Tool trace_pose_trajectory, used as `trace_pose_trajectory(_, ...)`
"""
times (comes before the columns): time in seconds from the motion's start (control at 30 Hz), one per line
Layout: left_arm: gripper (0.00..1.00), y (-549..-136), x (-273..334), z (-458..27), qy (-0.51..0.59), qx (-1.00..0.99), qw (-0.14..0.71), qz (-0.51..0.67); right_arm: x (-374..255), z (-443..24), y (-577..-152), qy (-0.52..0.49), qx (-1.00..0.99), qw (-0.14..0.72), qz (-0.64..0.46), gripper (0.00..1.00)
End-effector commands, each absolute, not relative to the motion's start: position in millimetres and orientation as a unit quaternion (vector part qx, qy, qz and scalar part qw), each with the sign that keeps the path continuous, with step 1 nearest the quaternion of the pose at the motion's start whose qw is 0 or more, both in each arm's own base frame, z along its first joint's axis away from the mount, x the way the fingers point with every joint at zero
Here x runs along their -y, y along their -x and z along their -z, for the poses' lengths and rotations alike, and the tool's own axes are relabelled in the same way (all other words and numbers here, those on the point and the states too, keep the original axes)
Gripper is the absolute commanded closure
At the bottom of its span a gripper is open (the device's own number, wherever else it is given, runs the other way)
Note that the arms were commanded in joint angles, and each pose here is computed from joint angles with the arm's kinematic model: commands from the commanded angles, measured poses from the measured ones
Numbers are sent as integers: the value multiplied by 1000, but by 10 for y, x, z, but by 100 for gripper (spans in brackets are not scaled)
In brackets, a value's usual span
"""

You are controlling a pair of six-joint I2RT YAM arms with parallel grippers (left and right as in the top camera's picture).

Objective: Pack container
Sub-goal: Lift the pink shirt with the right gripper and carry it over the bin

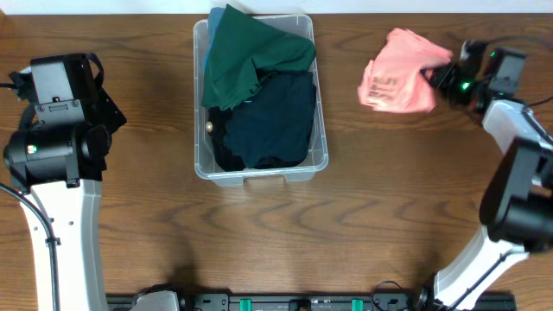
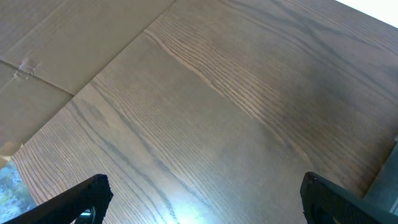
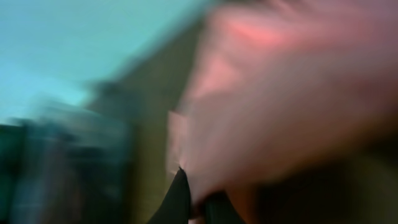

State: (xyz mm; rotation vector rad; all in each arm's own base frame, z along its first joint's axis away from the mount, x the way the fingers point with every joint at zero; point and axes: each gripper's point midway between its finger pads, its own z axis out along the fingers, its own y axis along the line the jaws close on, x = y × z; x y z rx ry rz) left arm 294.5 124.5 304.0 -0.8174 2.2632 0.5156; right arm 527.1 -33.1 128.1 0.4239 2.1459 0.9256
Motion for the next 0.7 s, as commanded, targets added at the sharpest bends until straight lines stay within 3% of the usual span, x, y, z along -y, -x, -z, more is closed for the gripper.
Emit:
trace_pose_trajectory(0.0,2,-2934,-1265,-3055,318,-864,334,-200,-117,-2486,-5148,-89,-785,442,-424,99)
trace_pose_trajectory(0.13,2,-2934,-1265,-3055,318,-864,334,-200,-612,-3364,-4944,10,-734,524,-431,99)
trace_pose_trajectory(0.33,2,-2933,-1265,-3055,318,-864,334,-200,-1438,-4107,-4627,136,-643,598,-459,99)
trace_pose_trajectory(0.67,2,-2934,-1265,-3055,318,-864,334,-200,-2564,-3965,-4491,183,-617,596,-481,99)
